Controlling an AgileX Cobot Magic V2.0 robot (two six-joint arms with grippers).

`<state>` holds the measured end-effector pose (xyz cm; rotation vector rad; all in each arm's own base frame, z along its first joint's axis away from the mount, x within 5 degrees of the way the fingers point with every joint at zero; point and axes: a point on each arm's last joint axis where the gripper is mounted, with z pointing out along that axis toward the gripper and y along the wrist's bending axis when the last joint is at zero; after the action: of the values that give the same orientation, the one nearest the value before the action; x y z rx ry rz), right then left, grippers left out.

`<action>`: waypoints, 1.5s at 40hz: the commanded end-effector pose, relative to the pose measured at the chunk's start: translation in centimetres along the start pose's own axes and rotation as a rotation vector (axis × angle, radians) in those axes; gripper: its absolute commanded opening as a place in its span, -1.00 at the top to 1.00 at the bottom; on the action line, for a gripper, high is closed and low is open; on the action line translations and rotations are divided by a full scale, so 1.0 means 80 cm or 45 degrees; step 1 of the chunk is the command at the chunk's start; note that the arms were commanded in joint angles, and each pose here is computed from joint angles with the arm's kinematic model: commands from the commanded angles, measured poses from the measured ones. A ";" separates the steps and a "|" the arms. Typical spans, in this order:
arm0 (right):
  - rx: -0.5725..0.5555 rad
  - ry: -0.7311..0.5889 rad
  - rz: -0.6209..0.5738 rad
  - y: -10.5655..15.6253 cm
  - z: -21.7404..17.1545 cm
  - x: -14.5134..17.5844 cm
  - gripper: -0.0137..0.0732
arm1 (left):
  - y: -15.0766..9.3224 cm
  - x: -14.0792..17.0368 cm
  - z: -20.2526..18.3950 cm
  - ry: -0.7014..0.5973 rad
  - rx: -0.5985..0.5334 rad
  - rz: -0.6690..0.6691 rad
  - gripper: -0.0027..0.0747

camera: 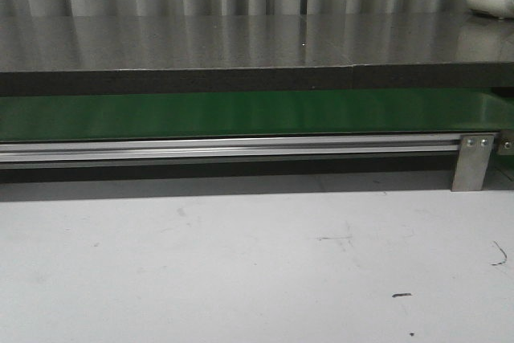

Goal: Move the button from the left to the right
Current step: 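Lift the button with the left gripper and carry it over the belt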

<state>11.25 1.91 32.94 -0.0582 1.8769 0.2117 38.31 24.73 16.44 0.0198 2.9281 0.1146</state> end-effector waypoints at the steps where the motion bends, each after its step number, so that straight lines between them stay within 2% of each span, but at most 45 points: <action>1: -0.002 -0.129 -0.009 0.002 -0.004 -0.022 -0.80 | 0.005 -0.010 -0.035 -0.087 -0.053 0.004 -0.61; 4: -0.002 -0.129 -0.009 0.002 -0.004 -0.022 -0.80 | 0.005 -0.010 -0.035 -0.087 -0.053 0.004 -0.50; 13: -0.002 -0.129 -0.009 0.002 -0.004 -0.022 -0.80 | 0.005 -0.010 -0.036 -0.080 -0.048 0.021 0.32; 17: -0.002 -0.129 -0.009 0.002 -0.004 -0.022 -0.80 | 0.006 -0.013 -0.039 -0.092 -0.057 0.022 0.49; 26: -0.002 -0.129 -0.009 0.002 -0.004 -0.022 -0.80 | 0.011 -0.035 -0.084 -0.196 -0.075 -0.022 0.50; 30: -0.002 -0.129 -0.009 0.002 -0.004 -0.022 -0.80 | 0.004 -0.050 -0.113 -0.313 -0.018 -0.101 0.50; 34: -0.002 -0.129 -0.009 0.002 -0.004 -0.022 -0.80 | -0.009 -0.062 -0.140 -0.369 0.019 -0.103 0.50; 43: -0.002 -0.129 -0.009 0.002 -0.004 -0.022 -0.80 | -0.060 -0.079 -0.185 -0.360 0.099 -0.198 0.50; 47: -0.002 -0.129 -0.009 0.002 -0.004 -0.022 -0.80 | -0.088 -0.084 -0.197 -0.339 0.116 -0.165 0.50; 54: -0.002 -0.128 -0.009 0.002 -0.004 -0.022 -0.80 | -0.131 -0.094 -0.199 -0.275 0.141 -0.161 0.50; 60: -0.002 -0.128 -0.009 0.002 -0.004 -0.022 -0.80 | -0.175 -0.103 -0.192 -0.237 0.145 -0.076 0.50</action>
<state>11.25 1.91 32.94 -0.0582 1.8769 0.2117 44.04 11.92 28.59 -0.0772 2.7797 -0.0706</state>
